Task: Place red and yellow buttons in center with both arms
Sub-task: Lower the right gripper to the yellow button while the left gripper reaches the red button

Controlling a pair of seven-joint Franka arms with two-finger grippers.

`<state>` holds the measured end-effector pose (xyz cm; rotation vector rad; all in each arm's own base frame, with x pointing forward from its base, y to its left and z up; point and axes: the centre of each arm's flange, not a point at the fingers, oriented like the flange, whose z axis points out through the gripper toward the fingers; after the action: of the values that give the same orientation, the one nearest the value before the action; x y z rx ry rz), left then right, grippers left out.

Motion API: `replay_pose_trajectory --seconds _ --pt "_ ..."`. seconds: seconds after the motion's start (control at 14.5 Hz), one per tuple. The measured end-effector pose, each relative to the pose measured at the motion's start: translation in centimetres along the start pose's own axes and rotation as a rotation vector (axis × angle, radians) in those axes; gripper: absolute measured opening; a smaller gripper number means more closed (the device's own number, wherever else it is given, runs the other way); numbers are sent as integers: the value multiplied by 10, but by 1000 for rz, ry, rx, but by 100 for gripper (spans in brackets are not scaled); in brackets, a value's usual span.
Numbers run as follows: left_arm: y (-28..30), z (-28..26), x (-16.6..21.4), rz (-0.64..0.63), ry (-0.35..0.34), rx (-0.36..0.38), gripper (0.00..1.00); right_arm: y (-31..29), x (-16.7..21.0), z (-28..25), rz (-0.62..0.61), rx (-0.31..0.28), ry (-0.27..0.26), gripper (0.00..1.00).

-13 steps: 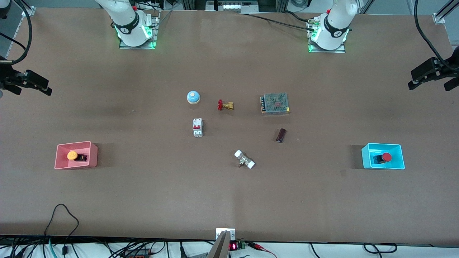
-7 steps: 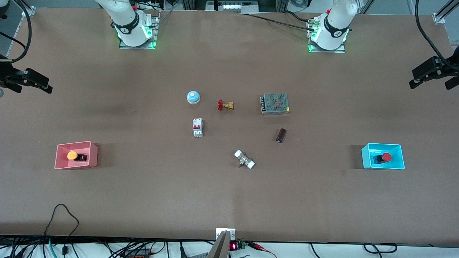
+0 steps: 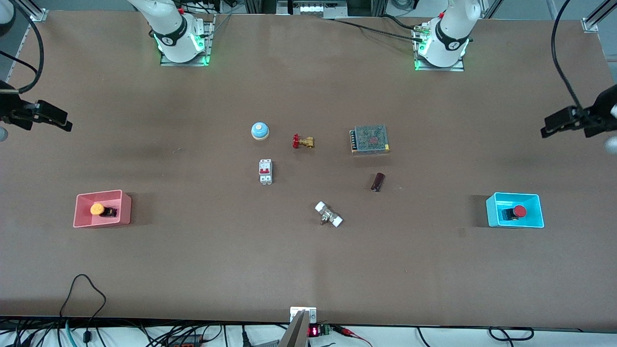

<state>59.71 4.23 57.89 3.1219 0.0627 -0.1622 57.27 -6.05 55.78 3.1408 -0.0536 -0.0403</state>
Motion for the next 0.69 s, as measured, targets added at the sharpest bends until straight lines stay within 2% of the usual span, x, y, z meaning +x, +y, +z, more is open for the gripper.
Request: replay_pose_trajectory --seconds 0.21,0.41,0.69 --pt "-39 52 30 -56 -45 -12 100 5 27 39 7 -8 8 100" --pt "-74 106 63 -37 -30 -22 100 23 54 95 29 -30 1 100" --pt "-100 175 99 21 8 -25 100 46 85 173 26 -92 22 100"
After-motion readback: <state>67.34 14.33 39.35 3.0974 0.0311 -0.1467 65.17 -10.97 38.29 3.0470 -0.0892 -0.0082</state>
